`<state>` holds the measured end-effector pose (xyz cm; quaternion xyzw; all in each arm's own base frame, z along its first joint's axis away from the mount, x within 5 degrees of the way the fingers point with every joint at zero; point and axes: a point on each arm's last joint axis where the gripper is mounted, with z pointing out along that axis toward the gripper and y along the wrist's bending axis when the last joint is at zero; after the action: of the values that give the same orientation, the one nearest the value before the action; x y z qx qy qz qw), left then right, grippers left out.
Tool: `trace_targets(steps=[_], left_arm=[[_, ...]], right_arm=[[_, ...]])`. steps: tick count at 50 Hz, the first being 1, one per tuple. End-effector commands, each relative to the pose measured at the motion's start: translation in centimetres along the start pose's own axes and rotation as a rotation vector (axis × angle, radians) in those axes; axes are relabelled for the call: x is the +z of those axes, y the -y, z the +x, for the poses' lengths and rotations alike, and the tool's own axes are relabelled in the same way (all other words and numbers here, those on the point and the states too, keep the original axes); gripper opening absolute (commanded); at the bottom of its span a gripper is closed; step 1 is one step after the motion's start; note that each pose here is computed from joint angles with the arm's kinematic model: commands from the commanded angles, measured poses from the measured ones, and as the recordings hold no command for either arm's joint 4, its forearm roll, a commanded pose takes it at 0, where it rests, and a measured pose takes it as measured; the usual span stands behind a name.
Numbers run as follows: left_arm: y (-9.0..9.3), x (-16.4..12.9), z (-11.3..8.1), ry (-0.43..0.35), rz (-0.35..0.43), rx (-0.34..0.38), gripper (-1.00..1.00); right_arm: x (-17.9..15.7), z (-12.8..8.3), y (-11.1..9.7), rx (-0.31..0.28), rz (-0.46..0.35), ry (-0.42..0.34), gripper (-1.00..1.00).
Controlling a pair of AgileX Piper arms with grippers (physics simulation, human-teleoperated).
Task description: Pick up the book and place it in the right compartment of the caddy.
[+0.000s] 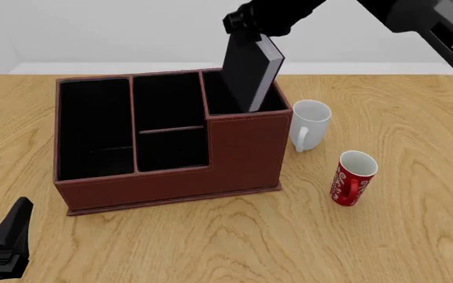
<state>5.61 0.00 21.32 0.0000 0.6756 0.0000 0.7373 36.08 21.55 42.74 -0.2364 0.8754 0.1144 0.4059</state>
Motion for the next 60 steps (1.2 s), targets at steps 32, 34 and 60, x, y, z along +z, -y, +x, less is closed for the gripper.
trace_targets(steps=[32,34,60], left_arm=[[0.0,0.0,0.0,0.000,0.000,0.000,1.00],[0.0,0.0,0.0,0.000,0.000,0.000,1.00],[0.0,0.0,0.0,0.000,0.000,0.000,1.00]], right_arm=[[4.0,3.1,1.2,0.070,0.021,-0.046,-1.00],[4.2,3.2,1.3,0.066,0.024,-0.051,-1.00],[7.3,4.1,1.6,0.074,0.029,-0.088,-1.00]])
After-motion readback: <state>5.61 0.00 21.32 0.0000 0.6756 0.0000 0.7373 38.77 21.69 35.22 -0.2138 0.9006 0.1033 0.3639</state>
